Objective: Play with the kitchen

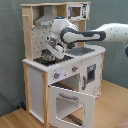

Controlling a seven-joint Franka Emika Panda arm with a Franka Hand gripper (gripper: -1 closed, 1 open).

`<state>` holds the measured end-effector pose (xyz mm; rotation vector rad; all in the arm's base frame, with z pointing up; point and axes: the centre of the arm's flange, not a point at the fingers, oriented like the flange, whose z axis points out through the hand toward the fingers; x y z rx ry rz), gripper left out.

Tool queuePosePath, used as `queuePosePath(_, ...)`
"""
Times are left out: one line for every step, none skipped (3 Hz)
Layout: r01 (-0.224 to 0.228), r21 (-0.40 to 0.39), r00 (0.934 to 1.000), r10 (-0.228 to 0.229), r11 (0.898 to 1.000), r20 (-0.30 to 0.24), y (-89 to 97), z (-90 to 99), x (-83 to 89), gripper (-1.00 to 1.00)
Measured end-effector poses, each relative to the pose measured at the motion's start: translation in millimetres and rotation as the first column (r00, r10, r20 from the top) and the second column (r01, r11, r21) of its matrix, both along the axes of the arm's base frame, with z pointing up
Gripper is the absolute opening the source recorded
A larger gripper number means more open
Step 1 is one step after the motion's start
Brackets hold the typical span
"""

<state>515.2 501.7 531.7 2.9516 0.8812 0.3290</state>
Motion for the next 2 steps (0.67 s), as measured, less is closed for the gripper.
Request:
queuePosePath(0.045,0.060,0.9986,-0.043,0.997,-0.031,4.7,-2.1,6.0,-1.00)
queuePosePath(0.045,0.071,0.9988,-0.043,0.996,-0.023,10.5,-2.9,9.9,-1.00)
